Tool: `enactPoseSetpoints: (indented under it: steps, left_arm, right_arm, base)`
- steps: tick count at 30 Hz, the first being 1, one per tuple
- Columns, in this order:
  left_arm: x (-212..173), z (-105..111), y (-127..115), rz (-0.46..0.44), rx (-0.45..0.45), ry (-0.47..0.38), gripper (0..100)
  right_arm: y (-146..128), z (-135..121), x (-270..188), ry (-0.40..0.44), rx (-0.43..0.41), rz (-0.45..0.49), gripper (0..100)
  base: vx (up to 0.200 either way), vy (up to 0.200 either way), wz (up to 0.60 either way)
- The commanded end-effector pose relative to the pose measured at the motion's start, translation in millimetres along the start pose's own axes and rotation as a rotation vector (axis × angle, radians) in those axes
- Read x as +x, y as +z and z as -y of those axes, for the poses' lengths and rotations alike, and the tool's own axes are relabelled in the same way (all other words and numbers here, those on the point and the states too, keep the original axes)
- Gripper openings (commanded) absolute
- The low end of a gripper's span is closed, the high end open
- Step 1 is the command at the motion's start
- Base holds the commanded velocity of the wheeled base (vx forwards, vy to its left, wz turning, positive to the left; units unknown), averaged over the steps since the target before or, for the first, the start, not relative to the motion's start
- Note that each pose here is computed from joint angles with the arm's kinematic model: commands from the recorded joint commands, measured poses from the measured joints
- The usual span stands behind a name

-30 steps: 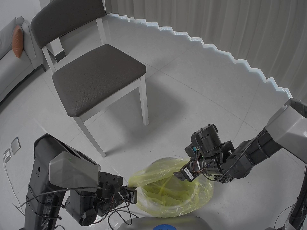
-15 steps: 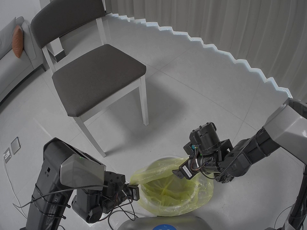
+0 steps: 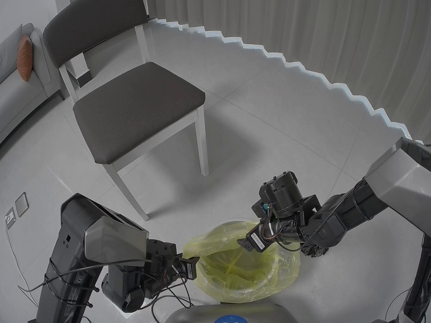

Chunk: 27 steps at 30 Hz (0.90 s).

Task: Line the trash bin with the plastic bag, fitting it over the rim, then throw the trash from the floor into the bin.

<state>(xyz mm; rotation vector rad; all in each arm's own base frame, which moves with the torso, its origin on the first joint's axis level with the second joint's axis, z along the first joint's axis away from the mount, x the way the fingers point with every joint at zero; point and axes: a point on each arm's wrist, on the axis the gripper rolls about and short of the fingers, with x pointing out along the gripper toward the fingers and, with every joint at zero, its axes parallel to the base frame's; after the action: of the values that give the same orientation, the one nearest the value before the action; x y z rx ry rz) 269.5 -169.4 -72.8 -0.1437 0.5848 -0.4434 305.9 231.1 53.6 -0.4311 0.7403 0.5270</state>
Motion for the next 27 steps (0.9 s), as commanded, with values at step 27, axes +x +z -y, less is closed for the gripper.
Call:
enactPoseSetpoints:
  steps: [27]
  left_arm:
    - [-23.9,9.9,32.3,0.098,0.005,-0.030,100]
  right_arm:
    - [-2.9,-6.5,47.5,0.006,-0.114,-0.033,100]
  base:
    - [0.000,0.000,0.00]
